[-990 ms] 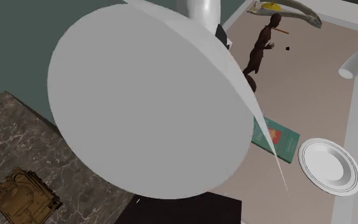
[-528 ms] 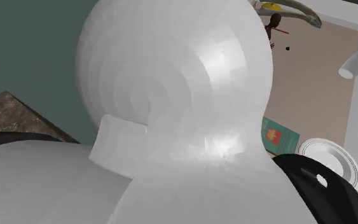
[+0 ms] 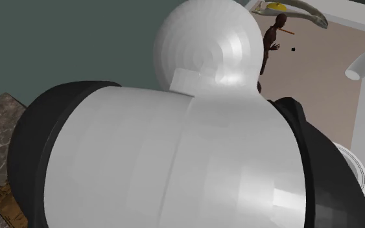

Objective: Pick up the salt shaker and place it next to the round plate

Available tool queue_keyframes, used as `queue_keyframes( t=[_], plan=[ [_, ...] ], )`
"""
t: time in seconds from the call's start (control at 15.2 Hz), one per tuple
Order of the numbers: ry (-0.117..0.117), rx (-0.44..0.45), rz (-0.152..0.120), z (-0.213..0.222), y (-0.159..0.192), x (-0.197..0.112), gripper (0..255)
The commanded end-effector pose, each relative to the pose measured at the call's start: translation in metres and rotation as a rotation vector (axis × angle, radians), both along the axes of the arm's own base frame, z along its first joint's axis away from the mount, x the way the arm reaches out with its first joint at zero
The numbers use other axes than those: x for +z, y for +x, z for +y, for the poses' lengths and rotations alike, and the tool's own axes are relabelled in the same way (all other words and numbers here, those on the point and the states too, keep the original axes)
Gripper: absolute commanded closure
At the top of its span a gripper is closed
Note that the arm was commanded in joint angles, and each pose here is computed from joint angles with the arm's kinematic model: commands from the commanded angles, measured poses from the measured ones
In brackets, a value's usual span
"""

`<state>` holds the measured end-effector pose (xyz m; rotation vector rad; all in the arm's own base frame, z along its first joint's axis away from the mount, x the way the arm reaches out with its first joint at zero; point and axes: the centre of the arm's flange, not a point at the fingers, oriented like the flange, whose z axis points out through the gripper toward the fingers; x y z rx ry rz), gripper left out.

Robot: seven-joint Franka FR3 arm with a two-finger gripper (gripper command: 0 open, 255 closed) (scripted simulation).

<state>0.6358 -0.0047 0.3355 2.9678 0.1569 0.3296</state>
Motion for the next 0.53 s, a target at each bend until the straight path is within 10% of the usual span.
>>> queue_keyframes(
  t=[0.0, 0.46],
  plan=[
    [0.000, 0.000, -0.001, 0.000, 0.002, -0.011, 0],
    [0.000, 0.000, -0.001, -0.003, 0.007, -0.029, 0]
  ],
)
